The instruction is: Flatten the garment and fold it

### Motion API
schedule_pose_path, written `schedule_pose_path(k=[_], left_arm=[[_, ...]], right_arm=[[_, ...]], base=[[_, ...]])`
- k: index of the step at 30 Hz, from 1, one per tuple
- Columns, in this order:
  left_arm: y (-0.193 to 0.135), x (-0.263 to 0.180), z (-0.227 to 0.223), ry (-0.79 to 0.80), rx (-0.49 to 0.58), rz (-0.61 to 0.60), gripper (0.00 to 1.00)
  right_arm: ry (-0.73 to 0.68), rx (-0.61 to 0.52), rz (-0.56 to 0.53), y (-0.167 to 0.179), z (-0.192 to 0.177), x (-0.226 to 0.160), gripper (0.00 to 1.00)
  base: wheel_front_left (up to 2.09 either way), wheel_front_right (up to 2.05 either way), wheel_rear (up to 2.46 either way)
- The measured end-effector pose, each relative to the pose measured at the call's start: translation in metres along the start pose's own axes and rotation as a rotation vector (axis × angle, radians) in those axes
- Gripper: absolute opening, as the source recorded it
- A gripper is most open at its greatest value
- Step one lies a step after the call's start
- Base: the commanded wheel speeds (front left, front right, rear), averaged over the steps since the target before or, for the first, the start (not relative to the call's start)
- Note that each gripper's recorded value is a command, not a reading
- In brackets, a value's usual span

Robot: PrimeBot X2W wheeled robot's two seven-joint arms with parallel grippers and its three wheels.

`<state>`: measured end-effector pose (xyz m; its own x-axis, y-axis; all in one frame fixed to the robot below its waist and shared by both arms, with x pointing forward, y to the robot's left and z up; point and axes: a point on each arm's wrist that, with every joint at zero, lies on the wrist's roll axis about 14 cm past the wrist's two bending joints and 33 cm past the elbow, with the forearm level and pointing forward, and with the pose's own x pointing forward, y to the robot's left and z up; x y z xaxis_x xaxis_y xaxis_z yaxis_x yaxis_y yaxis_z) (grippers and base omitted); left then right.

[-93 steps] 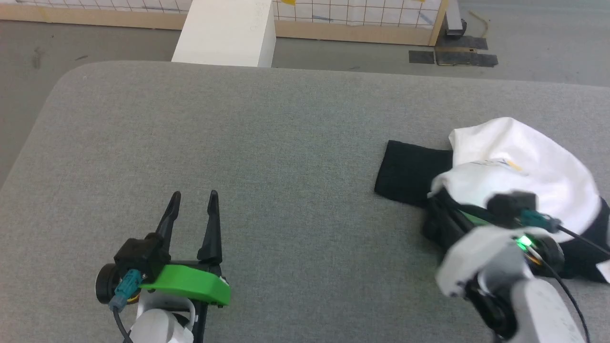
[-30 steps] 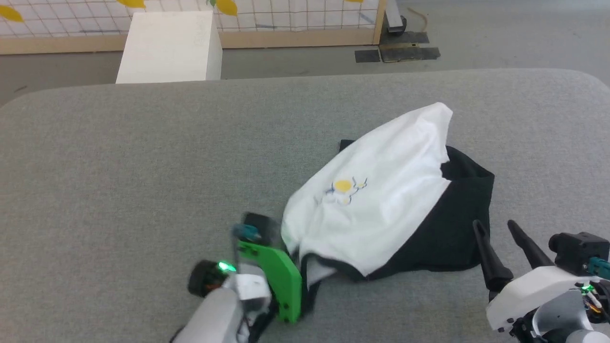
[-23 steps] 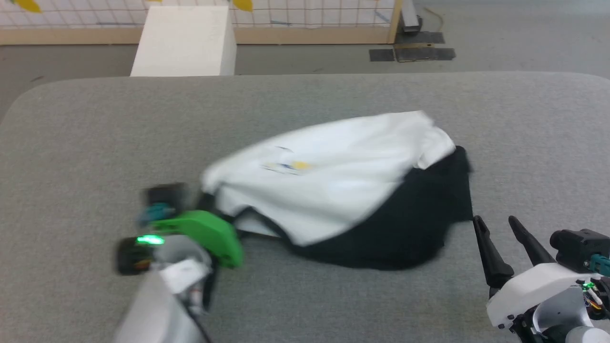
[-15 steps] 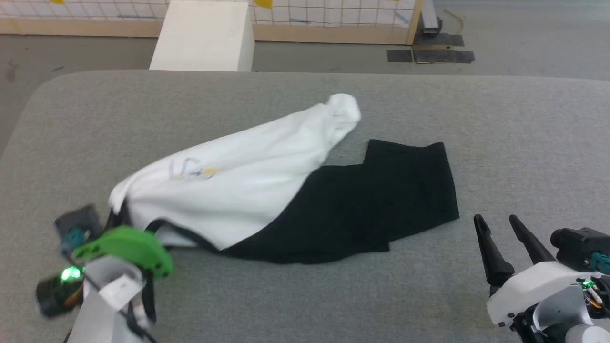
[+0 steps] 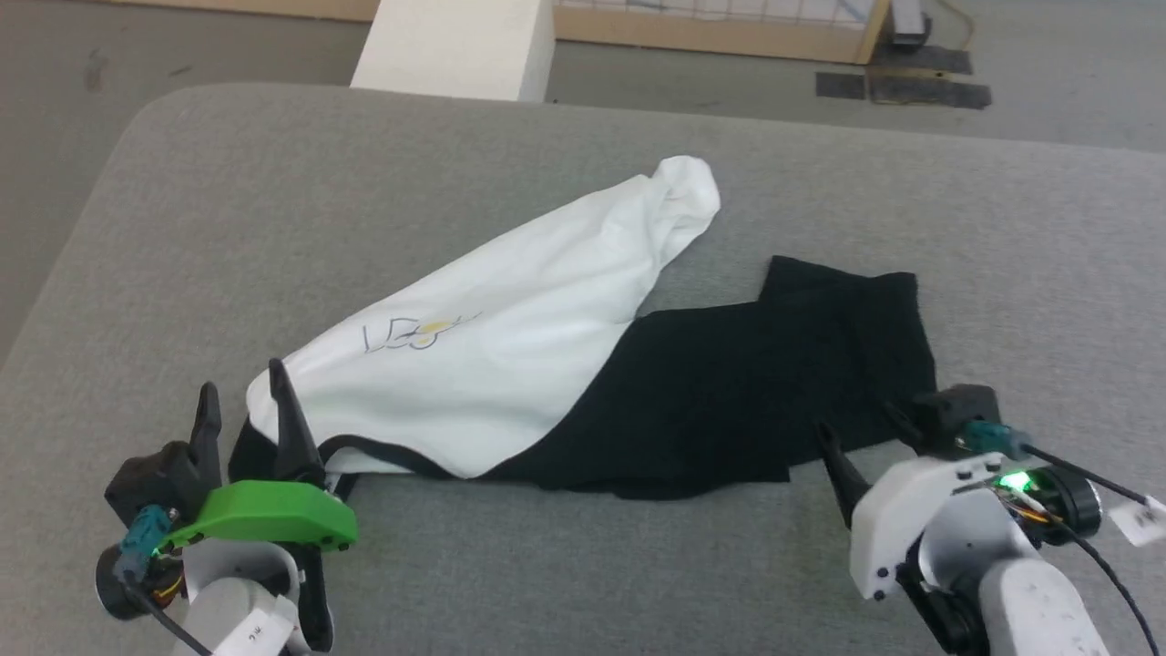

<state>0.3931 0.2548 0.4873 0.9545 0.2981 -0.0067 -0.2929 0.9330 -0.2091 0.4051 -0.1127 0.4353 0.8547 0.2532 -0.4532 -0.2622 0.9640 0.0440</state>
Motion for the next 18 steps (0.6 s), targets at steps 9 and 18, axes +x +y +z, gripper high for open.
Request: schedule_pose_path(k=[9,18], left_arm=[[-0.008,0.000,0.023,-0.090,0.025,-0.029,1.00],[0.007,-0.003,0.009,-0.046,0.035,0.009,1.00]], right_arm=[[0.313,-0.119,0.007,0.004,-0.049,0.035,1.00],[0.374,-0.088,0.004,0.001,-0.050,0.054,0.00]], base=[[0.00,0.00,0.00],[0.00,0.00,0.00]])
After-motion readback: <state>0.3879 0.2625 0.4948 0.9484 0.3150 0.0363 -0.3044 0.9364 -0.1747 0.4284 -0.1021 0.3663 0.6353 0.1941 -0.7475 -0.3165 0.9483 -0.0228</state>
